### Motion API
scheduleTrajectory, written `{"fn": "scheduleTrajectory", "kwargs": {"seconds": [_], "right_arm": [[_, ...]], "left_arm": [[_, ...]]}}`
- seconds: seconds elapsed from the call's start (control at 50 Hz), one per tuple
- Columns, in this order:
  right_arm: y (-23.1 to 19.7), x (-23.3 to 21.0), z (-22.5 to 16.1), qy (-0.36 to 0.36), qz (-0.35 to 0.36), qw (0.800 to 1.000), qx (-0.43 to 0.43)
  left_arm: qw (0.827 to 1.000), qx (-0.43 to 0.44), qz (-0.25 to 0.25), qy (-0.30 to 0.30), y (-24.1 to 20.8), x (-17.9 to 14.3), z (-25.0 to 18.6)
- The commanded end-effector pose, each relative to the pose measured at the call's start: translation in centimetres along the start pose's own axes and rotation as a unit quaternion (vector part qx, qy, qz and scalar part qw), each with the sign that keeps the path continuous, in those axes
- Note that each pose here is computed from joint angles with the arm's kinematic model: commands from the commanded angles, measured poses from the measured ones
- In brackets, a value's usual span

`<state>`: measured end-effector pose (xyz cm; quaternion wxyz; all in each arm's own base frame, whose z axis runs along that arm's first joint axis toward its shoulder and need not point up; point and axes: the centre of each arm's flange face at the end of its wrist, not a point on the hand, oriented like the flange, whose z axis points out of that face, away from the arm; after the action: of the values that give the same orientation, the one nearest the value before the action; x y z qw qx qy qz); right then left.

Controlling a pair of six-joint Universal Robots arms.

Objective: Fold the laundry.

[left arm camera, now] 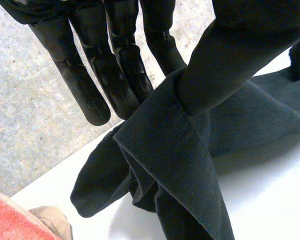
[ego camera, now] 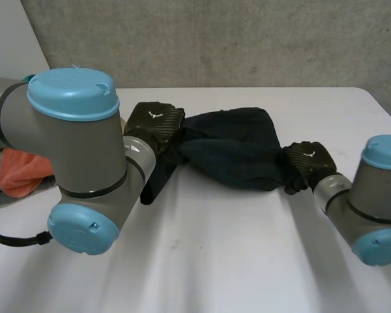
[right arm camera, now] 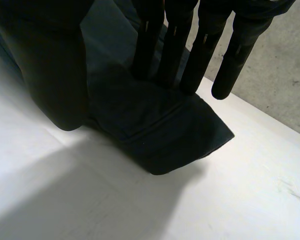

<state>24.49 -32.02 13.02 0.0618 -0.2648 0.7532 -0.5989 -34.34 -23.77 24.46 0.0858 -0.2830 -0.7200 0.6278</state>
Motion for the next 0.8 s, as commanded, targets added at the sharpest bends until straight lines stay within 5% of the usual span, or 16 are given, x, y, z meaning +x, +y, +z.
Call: {"fn": "scheduleTrajectory", "kwargs": {"seconds": [0.02, 0.22, 0.38, 0.52, 0.7, 0.8], "right_arm": [[1.2, -1.2, 2.4, -0.008, -0.005, 1.0, -0.003], [-3.8, 0.6, 1.4, 0.023, -0.013, 0.998, 0.052], [-17.1, 2.8, -8.0, 0.003, -0.112, 0.991, 0.076], [-21.2, 4.3, -10.8, 0.012, -0.158, 0.984, 0.084], [-14.7, 2.4, -7.2, -0.046, -0.15, 0.987, -0.023], [-11.2, 1.6, -3.8, -0.061, -0.162, 0.983, -0.053]], "left_arm": [[1.0, -0.004, -0.002, -0.002, 0.0, -0.3, 0.1], [1.0, -0.012, -0.002, -0.007, -0.4, -0.9, -0.5], [1.0, 0.007, 0.001, -0.014, -5.4, -3.1, -4.7], [0.999, 0.025, 0.018, 0.005, -8.8, -3.8, -8.0], [0.998, -0.043, 0.03, 0.027, -4.5, -2.7, -6.8], [0.995, -0.087, 0.035, 0.03, 0.6, -1.4, -1.6]]}}
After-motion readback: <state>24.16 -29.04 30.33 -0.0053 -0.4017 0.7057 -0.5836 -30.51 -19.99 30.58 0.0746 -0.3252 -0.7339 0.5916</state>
